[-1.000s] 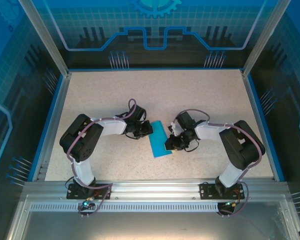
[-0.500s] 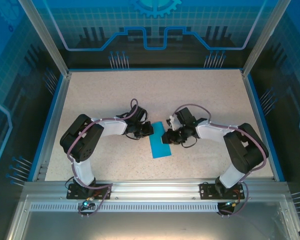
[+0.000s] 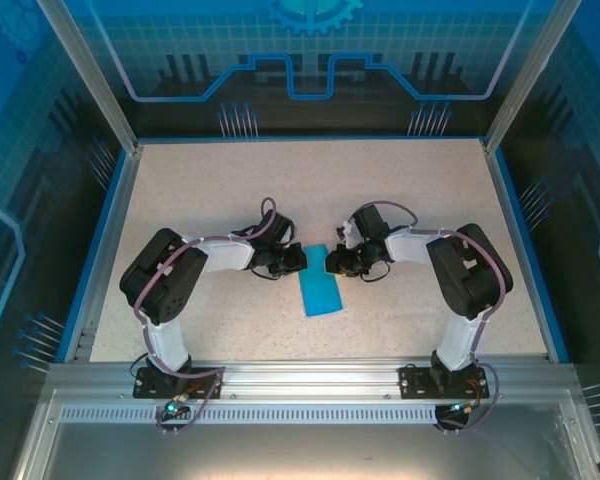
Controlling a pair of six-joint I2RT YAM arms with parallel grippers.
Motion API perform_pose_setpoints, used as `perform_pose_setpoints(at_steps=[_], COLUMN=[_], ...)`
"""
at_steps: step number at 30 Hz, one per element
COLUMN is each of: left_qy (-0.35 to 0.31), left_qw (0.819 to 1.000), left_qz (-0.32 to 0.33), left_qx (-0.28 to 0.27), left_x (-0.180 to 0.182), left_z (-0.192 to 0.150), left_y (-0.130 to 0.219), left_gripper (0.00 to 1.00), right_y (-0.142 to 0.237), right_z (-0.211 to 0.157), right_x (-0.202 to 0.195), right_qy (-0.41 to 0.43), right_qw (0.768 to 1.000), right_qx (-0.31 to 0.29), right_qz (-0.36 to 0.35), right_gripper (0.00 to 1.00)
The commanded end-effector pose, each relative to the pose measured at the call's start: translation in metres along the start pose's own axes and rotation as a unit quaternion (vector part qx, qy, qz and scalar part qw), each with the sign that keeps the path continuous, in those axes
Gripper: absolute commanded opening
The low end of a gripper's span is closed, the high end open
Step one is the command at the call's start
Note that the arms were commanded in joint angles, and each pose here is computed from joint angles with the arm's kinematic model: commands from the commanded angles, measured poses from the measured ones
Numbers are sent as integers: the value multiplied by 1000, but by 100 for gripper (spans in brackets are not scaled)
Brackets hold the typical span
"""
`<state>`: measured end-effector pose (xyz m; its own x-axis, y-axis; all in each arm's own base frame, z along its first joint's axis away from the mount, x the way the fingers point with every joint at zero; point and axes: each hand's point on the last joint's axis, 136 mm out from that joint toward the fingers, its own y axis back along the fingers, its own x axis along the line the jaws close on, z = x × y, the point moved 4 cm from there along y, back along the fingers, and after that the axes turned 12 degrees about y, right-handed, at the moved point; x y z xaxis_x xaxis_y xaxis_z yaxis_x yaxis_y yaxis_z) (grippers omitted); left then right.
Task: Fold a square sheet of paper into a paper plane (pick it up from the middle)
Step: Fold the square sheet of paper in half at the center of the table.
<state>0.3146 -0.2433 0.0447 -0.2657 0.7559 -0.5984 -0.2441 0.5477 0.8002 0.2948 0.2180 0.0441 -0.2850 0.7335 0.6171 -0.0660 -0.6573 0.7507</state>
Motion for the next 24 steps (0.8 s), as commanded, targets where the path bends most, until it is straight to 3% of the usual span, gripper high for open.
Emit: perform_pose_setpoints(at_steps=[1, 7, 15, 24], left_qy=[9, 12, 15, 16], left_qw=[998, 998, 998, 998], left_qz=[55, 55, 55, 59], left_qx=[29, 30, 30, 33], left_x=[33, 34, 33, 35], left_z=[-15, -16, -17, -20], left_y=[-14, -14, -14, -14], left_gripper=[12, 12, 12, 12], right_y=[6, 22, 1, -9], right_z=[-1, 32, 49, 45], right_x=[-4, 19, 14, -18], right_qy=[-17, 13, 10, -23], right_qw=[1000, 999, 1000, 998], right_qx=[-5, -43, -28, -16], right_qz=[-8, 0, -1, -52], right_gripper=[21, 22, 22, 21])
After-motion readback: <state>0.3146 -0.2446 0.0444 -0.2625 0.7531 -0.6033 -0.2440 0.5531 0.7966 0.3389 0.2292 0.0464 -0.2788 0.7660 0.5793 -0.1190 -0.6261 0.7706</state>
